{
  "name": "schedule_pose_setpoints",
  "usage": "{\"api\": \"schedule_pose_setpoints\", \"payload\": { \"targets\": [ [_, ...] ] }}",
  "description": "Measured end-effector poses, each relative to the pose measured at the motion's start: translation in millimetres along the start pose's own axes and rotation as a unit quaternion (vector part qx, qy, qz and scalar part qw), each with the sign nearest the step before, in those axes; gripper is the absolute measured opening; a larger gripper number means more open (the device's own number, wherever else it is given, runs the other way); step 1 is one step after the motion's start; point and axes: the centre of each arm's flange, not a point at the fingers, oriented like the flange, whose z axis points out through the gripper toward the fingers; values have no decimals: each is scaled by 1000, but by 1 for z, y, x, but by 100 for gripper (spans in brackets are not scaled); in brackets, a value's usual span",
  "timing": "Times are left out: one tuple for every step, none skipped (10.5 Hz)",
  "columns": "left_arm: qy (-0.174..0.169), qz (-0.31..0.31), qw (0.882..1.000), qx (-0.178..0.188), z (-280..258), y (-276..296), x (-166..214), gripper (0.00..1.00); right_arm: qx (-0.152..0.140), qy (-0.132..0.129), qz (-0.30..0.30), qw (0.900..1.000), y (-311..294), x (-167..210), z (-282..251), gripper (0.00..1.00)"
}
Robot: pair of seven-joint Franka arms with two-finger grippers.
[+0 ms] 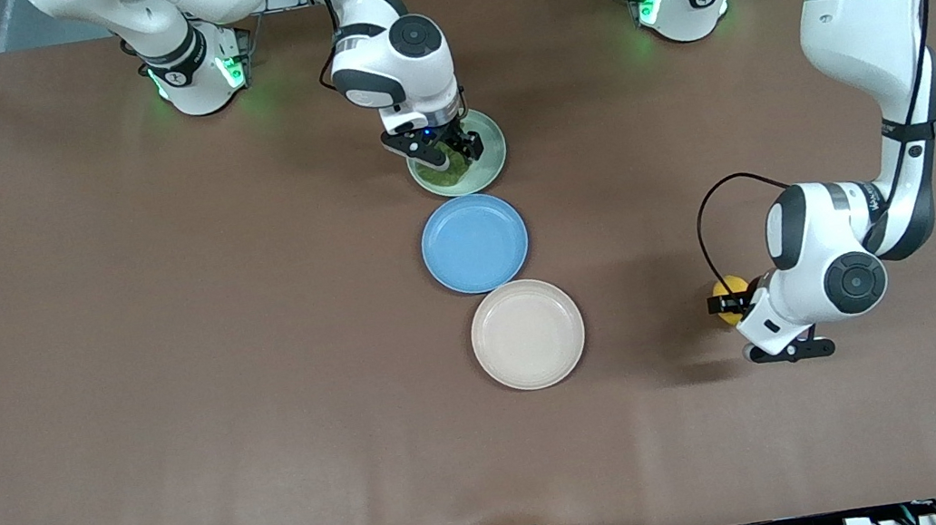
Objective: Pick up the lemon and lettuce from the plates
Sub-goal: 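Lift the lemon off the plate while the right gripper lowers onto the lettuce, then set the lemon on the table and open the left gripper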
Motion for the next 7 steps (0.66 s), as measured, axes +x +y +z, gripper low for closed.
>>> {"api": "schedule_pose_setpoints", "payload": {
  "targets": [
    [22,0,1000,1,-23,-1,7,100,3,4,2,1000,2,-4,10,100],
    [50,-1,999,1,-56,-3,11,100,4,5,3,1000,3,-6,18,100],
    [82,-3,997,-1,-98,-5,12,100,3,3,2,1000,5,-7,23,100],
    [113,-5,994,-2,-144,-8,7,100,2,3,-1,1000,5,-8,26,100],
    [134,-9,991,-7,-178,-10,-1,100,1,3,-2,1000,6,-9,28,100],
    [153,-14,988,-16,-207,-13,-9,100,0,2,-4,1000,6,-10,30,100],
    [160,-17,987,-19,-229,-16,-17,100,-2,3,-7,1000,7,-11,33,100]
  ]
}}
